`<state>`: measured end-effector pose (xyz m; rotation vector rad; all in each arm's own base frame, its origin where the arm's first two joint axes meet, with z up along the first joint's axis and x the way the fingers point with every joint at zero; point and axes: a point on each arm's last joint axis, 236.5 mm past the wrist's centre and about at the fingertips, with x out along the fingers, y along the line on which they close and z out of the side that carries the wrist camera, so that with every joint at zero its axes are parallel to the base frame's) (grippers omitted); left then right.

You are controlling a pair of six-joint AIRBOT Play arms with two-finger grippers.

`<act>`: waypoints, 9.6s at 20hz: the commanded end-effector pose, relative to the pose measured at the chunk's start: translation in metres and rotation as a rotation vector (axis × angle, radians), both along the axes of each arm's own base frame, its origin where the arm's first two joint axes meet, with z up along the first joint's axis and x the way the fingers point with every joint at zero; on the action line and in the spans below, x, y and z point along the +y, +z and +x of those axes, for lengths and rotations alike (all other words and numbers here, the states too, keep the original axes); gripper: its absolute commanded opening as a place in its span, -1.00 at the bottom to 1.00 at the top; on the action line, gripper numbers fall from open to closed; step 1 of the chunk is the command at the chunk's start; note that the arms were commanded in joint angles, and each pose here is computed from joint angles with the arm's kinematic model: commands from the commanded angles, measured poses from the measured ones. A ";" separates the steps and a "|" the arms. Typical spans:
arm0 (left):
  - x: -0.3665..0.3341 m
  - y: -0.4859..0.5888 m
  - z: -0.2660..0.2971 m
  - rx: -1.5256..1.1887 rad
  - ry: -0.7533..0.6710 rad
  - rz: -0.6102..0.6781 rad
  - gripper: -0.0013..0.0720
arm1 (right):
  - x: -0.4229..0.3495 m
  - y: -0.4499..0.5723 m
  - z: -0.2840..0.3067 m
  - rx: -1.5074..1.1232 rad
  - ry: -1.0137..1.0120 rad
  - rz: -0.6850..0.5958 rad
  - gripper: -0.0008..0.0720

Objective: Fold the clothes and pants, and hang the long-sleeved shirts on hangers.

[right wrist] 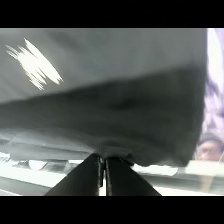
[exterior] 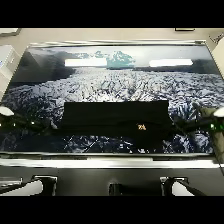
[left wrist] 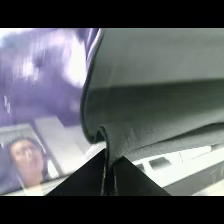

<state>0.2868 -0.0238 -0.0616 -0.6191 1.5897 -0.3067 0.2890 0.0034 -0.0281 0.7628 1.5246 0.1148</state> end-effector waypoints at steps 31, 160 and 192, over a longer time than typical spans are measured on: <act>0.064 0.106 0.155 -0.057 0.086 0.042 0.85 | -0.088 -0.053 0.098 0.015 -0.160 0.107 0.97; -0.149 0.281 0.216 -0.874 0.041 0.041 -0.90 | -0.359 0.234 0.048 -0.594 -0.839 -0.142 -0.87; -0.169 0.281 0.208 -0.874 0.003 0.023 -0.90 | -0.323 0.023 -0.156 0.446 -0.829 -0.340 -0.86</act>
